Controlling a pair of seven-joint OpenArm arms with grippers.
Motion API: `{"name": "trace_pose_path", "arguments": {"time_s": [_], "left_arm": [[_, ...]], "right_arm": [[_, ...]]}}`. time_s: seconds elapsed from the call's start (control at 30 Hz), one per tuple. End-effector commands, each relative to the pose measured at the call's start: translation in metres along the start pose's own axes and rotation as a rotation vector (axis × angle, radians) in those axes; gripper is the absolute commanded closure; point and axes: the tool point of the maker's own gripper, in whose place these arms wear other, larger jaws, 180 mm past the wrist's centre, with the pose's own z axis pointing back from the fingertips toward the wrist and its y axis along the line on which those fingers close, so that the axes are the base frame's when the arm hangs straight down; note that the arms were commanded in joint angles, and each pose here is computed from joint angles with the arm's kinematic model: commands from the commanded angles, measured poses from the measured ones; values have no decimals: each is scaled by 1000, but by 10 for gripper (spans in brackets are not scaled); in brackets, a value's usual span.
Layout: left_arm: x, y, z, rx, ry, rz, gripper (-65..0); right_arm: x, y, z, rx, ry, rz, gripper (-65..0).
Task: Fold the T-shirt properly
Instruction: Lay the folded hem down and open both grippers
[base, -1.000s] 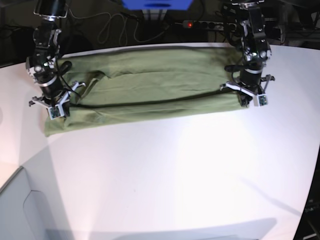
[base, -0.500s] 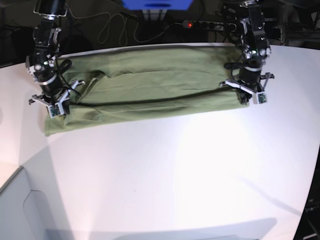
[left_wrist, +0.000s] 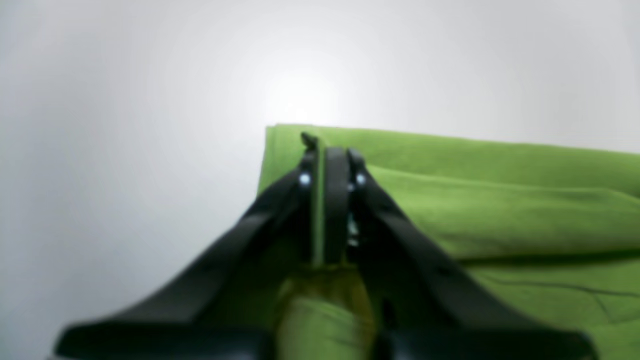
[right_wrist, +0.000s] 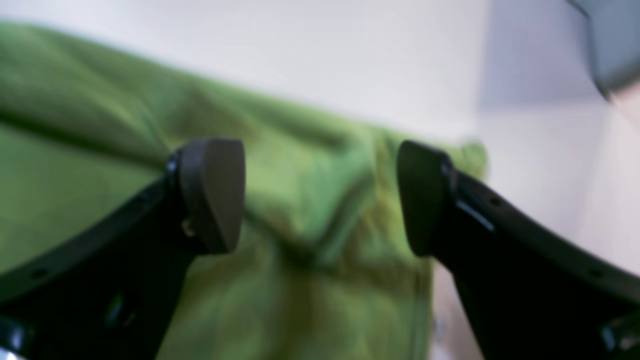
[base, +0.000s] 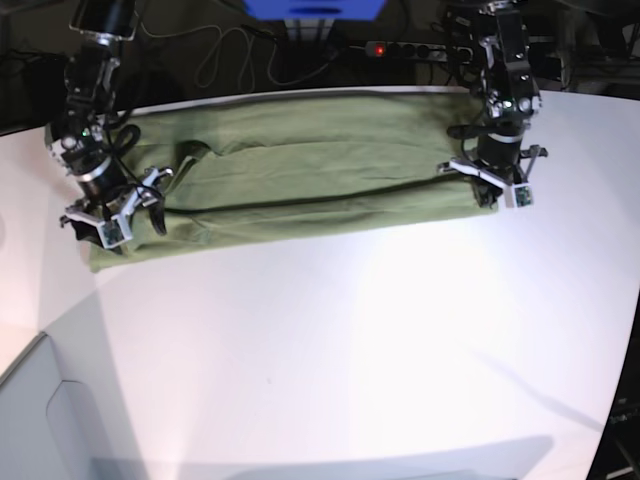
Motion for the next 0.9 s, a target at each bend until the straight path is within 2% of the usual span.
{"name": "trace_pose_path", "arguments": {"time_s": [0.0, 0.07, 0.1, 0.23, 0.3, 0.33, 0.4, 0.5, 0.53, 0.63, 0.73, 0.87], "left_arm": [[15, 3, 1, 8, -49, -6, -97], [16, 4, 2, 9, -50, -6, -162], [16, 4, 2, 9, -51, -6, -174], [17, 3, 2, 9, -54, -6, -176], [17, 3, 2, 9, -54, -6, -176], [17, 3, 2, 9, -54, -6, -176], [19, 3, 3, 8, -62, -8, -176], [31, 0, 7, 3, -93, -14, -176], [35, -1, 8, 0, -103, -16, -176], [45, -8, 13, -10, -134, -6, -168], [49, -12, 16, -16, -148, -5, -87], [45, -11, 17, -13, -137, -4, -61]], "right_arm": [[9, -11, -1, -16, -15, 14, -459], [7, -15, -8, -18, 7, 2, -459], [8, -16, -12, -16, 9, -5, -458], [0, -18, -24, -5, 33, -40, -453], [-4, -18, -27, 0, 44, -50, -411], [-5, -18, -28, 1, 45, -52, -374], [-6, -18, -29, 2, 47, -54, -259], [-6, -16, -28, 3, 47, -55, -17], [-4, -19, -26, -4, 40, -51, 0], [-3, -15, -16, -9, 32, -31, -17], [4, -13, -6, -16, 16, -4, 0], [5, -8, 9, -19, 11, 28, 0]]}}
